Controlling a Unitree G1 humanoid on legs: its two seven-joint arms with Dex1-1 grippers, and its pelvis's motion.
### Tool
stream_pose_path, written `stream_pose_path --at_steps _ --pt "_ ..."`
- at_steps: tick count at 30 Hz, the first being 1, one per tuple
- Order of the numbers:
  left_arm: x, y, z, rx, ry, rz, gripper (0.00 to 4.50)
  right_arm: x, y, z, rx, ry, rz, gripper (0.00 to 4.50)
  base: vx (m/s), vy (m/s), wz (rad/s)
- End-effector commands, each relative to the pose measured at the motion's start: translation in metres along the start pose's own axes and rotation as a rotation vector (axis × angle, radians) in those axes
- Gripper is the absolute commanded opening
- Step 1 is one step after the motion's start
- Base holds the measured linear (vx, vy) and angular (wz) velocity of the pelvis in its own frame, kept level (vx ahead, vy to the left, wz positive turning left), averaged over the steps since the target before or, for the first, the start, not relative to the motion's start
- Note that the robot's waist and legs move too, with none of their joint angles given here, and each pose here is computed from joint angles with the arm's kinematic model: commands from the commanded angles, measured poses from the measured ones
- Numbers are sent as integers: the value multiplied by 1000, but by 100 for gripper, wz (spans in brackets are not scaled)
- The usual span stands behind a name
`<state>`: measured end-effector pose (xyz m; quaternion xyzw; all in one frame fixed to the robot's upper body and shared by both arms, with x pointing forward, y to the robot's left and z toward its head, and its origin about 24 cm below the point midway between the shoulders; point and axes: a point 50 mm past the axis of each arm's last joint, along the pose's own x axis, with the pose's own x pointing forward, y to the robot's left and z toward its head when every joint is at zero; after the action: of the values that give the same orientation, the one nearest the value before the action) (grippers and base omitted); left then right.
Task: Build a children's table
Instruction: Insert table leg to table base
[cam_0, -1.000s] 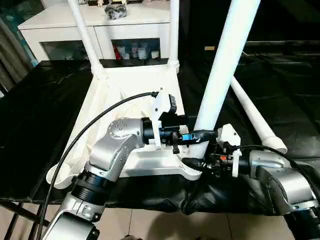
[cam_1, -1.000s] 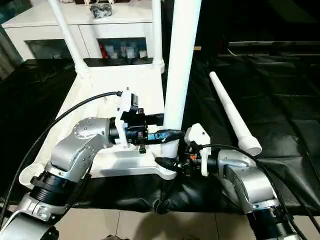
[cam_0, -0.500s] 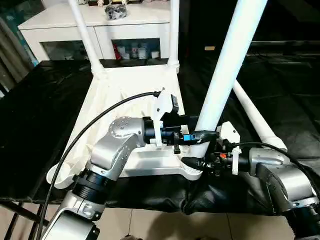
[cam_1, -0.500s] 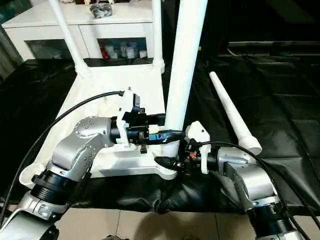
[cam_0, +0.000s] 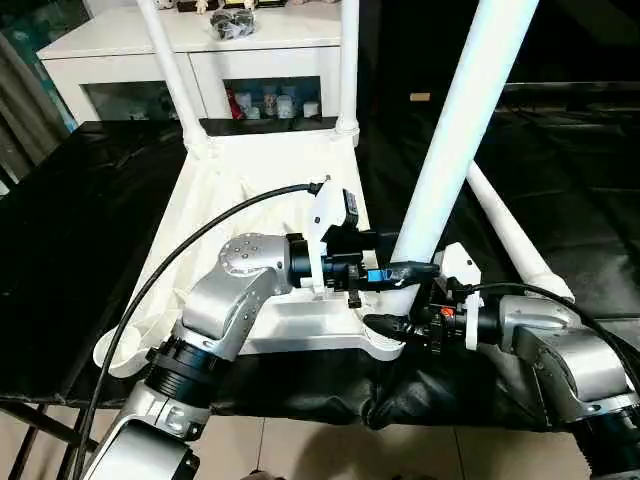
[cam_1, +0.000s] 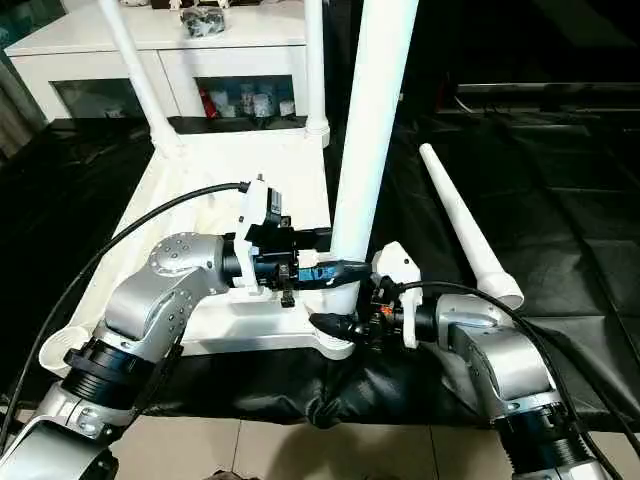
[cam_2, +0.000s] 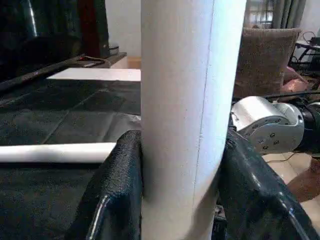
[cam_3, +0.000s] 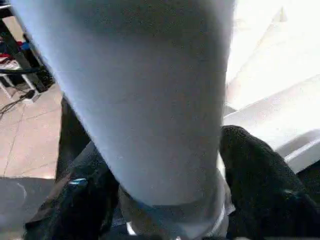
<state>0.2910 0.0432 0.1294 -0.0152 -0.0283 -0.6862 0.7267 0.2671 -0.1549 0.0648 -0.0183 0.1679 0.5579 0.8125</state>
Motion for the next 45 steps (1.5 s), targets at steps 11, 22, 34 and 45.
stream_pose_path --at_steps 11,22,34,45 --pt "-8 1 -23 -46 141 14 185 2 0 11 -36 -24 21 220 0 0 0" --pt "-12 4 -24 -40 145 49 185 3 1 8 -39 -16 28 205 0 0 0" --pt "-41 1 -18 -61 123 52 297 3 0 6 -64 7 25 196 0 0 0" --pt "-71 -6 -48 -59 385 25 297 4 1 5 -85 16 17 195 0 0 0"
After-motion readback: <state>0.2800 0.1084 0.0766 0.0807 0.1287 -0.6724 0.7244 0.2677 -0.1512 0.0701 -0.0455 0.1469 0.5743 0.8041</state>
